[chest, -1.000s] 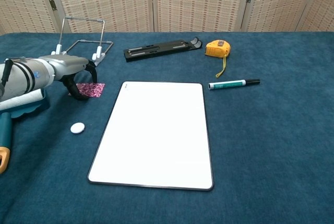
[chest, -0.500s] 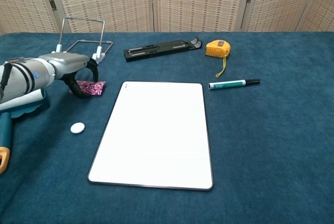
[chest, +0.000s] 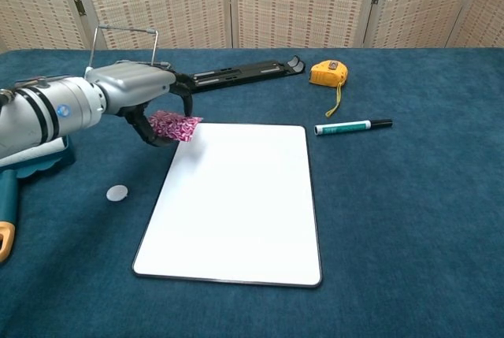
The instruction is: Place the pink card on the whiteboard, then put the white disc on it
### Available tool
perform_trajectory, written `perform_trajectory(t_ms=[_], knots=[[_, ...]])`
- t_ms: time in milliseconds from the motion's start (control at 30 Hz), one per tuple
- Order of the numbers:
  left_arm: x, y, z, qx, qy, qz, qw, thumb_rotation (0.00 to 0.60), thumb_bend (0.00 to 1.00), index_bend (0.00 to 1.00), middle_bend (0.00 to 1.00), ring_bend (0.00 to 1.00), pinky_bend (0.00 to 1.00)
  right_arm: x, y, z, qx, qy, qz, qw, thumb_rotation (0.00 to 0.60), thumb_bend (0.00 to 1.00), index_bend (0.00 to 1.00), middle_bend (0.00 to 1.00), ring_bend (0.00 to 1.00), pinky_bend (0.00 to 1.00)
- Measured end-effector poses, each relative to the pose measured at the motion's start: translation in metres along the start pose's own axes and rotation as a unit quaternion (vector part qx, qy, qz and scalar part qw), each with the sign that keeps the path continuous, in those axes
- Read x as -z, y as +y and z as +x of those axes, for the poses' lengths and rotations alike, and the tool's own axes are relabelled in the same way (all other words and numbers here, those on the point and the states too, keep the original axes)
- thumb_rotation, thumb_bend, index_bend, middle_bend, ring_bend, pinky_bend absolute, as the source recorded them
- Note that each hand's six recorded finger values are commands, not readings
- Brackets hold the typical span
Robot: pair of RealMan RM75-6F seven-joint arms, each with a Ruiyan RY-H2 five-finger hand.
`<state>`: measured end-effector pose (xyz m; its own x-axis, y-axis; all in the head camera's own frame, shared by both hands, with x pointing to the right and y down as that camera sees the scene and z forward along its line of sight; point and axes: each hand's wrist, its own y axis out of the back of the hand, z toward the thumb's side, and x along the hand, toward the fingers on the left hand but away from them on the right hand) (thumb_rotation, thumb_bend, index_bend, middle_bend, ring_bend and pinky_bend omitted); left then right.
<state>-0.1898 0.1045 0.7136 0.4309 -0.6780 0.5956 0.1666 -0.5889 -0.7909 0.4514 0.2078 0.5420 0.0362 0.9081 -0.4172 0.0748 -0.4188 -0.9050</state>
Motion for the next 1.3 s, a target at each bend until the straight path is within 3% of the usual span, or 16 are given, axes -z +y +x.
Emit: perform_trajectory(t_ms=[233,533,733,1067,1300], knots=[[-0.045,0.006,-0.009,-0.006,-0.065,0.031,0.9974,0.600,0.36,0.37,0.11,0.07,0.00,0.003,0.002,0.002,0.005,-0.005,-0.003,1.0000,0.600,0.37,0.03,0.13,0.18,0.12],[-0.069,-0.008,-0.010,0.014,-0.086,0.048,0.9950,0.600,0.36,0.35,0.11,0.06,0.00,0.006,0.003,0.004,0.005,-0.010,-0.003,0.9999,0.600,0.37,0.03,0.13,0.18,0.12],[-0.069,-0.012,-0.012,0.016,-0.080,0.050,0.9954,0.600,0.32,0.16,0.11,0.05,0.00,0.003,0.003,0.002,0.005,-0.004,-0.003,1.0000,0.600,0.37,0.03,0.13,0.18,0.12],[-0.036,-0.006,-0.031,-0.002,-0.053,0.046,0.9975,0.600,0.32,0.36,0.11,0.06,0.00,-0.001,0.001,-0.001,0.002,0.003,-0.003,1.0000,0.600,0.37,0.03,0.13,0.18,0.12],[-0.012,-0.015,-0.057,-0.005,-0.047,0.060,0.9970,0.600,0.32,0.39,0.11,0.06,0.00,-0.007,-0.001,-0.004,0.000,0.013,-0.004,0.9999,0.600,0.37,0.03,0.13,0.18,0.12]])
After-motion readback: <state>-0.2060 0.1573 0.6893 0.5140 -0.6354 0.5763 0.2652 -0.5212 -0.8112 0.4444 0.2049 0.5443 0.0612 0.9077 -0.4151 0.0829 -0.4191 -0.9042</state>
